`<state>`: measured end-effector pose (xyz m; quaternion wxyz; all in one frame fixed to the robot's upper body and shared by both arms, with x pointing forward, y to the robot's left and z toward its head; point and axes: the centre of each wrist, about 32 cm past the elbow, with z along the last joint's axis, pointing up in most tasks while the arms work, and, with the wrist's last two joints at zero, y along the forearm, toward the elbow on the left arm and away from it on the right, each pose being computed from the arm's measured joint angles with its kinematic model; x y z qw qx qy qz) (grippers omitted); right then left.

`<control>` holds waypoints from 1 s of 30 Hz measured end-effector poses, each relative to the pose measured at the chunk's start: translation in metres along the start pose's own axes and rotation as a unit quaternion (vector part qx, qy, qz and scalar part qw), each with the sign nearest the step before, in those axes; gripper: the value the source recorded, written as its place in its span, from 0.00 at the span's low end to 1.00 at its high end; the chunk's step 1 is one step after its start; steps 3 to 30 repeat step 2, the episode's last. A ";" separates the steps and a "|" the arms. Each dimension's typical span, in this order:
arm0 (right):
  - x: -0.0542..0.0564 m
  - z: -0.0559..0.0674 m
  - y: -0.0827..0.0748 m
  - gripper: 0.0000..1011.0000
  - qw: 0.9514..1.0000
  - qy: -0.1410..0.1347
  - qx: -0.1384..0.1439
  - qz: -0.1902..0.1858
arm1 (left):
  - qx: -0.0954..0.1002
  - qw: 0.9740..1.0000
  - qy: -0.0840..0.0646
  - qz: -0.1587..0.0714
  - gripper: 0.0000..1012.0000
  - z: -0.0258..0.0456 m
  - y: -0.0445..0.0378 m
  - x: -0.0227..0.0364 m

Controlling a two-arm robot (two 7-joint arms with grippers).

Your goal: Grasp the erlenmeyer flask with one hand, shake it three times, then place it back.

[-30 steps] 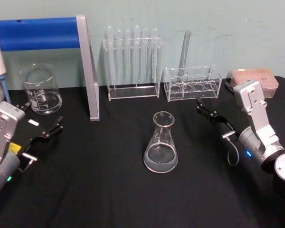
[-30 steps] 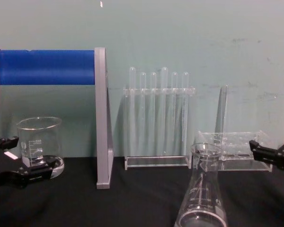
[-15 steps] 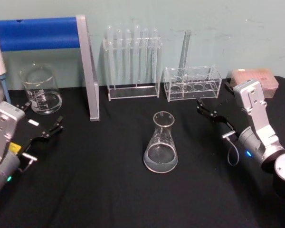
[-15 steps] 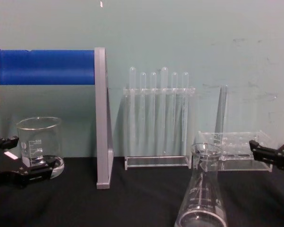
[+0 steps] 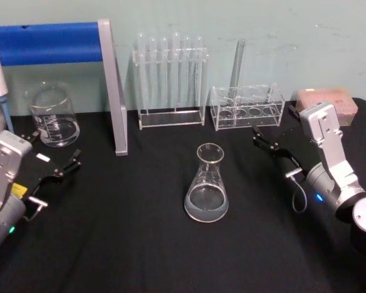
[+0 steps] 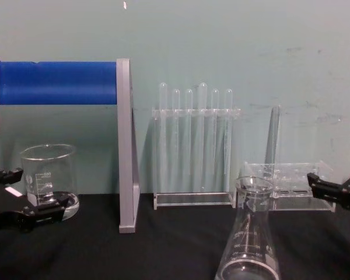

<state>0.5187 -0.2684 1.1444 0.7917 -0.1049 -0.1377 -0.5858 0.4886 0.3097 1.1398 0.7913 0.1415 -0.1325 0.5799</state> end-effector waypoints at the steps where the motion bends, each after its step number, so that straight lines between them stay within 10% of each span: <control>1: 0.000 0.000 0.000 0.99 1.000 0.000 0.000 0.000 | 0.000 1.000 0.000 0.000 0.99 0.0000 0.0000 0.0000; 30: 0.000 0.000 0.000 0.99 1.000 0.000 0.000 0.000 | 0.000 1.000 0.000 0.000 0.99 0.0000 0.0000 0.0000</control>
